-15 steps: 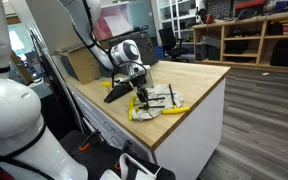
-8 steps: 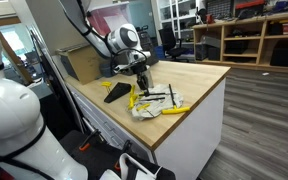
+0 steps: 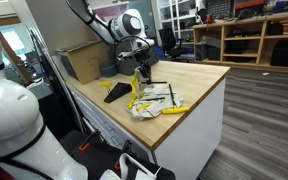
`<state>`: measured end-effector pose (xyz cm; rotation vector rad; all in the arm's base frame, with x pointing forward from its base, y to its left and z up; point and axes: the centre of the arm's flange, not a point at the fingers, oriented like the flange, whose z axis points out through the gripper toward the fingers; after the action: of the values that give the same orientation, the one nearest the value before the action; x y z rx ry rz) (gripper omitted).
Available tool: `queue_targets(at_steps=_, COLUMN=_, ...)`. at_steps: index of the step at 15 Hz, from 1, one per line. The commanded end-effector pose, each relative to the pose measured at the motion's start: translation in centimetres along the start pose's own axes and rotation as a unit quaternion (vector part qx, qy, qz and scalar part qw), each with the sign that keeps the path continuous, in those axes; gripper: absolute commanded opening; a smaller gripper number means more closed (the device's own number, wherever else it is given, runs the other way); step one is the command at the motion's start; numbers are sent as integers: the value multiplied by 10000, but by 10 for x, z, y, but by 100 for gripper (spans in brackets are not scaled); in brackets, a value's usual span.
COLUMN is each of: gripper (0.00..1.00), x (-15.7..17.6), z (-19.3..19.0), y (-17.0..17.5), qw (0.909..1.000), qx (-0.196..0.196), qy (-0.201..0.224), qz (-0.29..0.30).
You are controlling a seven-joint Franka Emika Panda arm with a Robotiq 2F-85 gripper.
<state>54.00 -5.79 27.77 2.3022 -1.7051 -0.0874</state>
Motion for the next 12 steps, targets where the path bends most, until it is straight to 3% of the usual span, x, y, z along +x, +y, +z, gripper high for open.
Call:
queue_targets(at_steps=1, gripper=15, x=0, z=-1, y=-31, qw=9997, qx=-204, qy=-94, qz=24)
queue_targets(at_steps=2, gripper=37, x=-1, z=2, y=-36, qw=9997, qx=-249, qy=-83, qz=23)
queue_targets(at_steps=5, gripper=47, x=-3, z=4, y=-32, qw=9997, qx=-232, qy=-60, qz=-49)
queue_targets(at_steps=12, gripper=98, x=-22, z=5, y=33, qw=9983, qx=-247, qy=-484, qz=-210)
